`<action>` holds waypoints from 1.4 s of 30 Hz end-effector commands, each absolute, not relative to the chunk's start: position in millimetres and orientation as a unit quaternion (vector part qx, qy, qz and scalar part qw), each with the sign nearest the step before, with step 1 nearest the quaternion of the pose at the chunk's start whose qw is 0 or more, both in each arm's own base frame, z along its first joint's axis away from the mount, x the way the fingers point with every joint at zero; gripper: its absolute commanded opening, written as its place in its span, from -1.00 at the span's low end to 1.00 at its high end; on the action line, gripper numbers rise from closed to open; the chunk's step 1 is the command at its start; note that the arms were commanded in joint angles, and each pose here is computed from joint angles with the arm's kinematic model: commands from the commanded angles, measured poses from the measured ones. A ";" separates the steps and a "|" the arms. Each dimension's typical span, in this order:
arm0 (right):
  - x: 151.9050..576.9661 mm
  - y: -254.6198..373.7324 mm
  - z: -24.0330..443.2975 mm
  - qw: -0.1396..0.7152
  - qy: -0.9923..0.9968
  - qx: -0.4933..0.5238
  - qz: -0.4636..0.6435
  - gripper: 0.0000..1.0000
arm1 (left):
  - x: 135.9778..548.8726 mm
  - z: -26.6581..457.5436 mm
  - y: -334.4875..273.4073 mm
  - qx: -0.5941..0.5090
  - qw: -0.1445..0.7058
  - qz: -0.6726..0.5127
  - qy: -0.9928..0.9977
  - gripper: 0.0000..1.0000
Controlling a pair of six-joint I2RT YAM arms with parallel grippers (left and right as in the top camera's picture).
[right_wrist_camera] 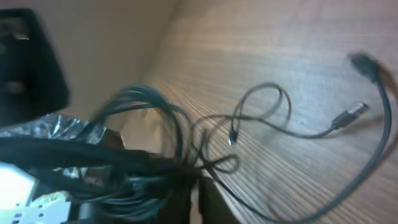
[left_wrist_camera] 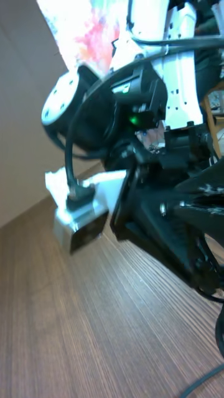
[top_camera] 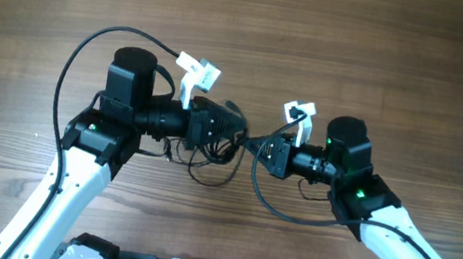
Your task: Untangle cables
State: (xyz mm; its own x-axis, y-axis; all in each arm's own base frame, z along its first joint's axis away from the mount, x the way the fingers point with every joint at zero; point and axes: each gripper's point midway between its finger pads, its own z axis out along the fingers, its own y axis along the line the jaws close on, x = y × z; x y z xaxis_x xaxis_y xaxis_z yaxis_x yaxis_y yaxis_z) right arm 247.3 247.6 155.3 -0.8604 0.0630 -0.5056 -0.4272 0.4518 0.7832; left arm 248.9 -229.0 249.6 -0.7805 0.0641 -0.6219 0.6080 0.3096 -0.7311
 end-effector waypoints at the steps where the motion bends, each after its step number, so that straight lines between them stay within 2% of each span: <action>1: 251.0 237.9 119.3 0.203 0.858 -0.058 0.468 -0.91 | 247.1 263.8 -225.5 0.242 0.268 -0.554 0.750 -0.92; 3: 252.9 220.8 89.3 0.182 0.893 -0.005 0.411 -0.91 | 254.6 267.6 -217.1 0.217 0.270 -0.559 0.753 -0.92; 5: 251.4 223.2 92.8 0.185 0.889 -0.019 0.418 -0.88 | 260.5 267.8 -208.4 0.202 0.275 -0.559 0.756 -0.92; 7: 248.2 233.0 109.8 0.189 0.870 -0.044 0.454 -0.62 | 263.9 264.7 -203.7 0.195 0.278 -0.552 0.762 -0.92; 8: 245.0 239.9 125.4 0.195 0.852 -0.066 0.482 -0.41 | 268.5 259.7 -199.9 0.181 0.281 -0.540 0.772 -0.92; 9: 241.8 244.4 138.4 0.200 0.837 -0.081 0.502 -0.34 | 274.3 254.0 -196.1 0.166 0.285 -0.524 0.785 -0.92; 12: 236.6 247.6 158.4 0.191 0.822 -0.066 0.533 -0.35 | 283.8 239.1 -187.5 0.132 0.288 -0.488 0.814 -0.92; 14: 237.5 247.9 164.1 0.173 0.819 -0.029 0.546 -0.47 | 288.5 233.0 -183.0 0.118 0.292 -0.470 0.825 -0.92; 17: 238.3 254.4 174.6 0.143 0.808 0.022 0.571 -0.52 | 297.8 228.1 -176.4 0.090 0.301 -0.447 0.838 -0.92; 19: 242.6 257.6 176.9 0.150 0.806 0.040 0.571 -0.28 | 298.4 225.9 -178.2 0.090 0.303 -0.438 0.842 -0.92; 22: 250.8 259.5 171.1 0.155 0.811 0.101 0.554 -0.05 | 290.0 226.3 -194.3 0.114 0.296 -0.442 0.839 -0.92; 27: 258.9 256.3 156.0 0.167 0.820 0.177 0.517 0.01 | 275.6 230.3 -226.5 0.162 0.299 -0.444 0.829 -0.92; 31: 266.7 219.8 100.5 0.158 0.845 0.311 0.406 -0.01 | 261.1 240.0 -245.0 0.174 0.290 -0.466 0.818 -0.92; 33: 263.6 200.3 73.8 0.155 0.856 0.353 0.345 -0.01 | 258.1 249.5 -242.5 0.177 0.302 -0.468 0.811 -0.92; 38: 257.2 168.7 49.3 0.156 0.867 0.388 0.269 -0.02 | 255.7 270.0 -220.6 0.159 0.343 -0.454 0.807 -0.92; 42: 251.9 137.2 35.6 0.142 0.868 0.421 0.221 -0.15 | 260.3 268.8 -184.9 0.102 0.367 -0.408 0.830 -0.92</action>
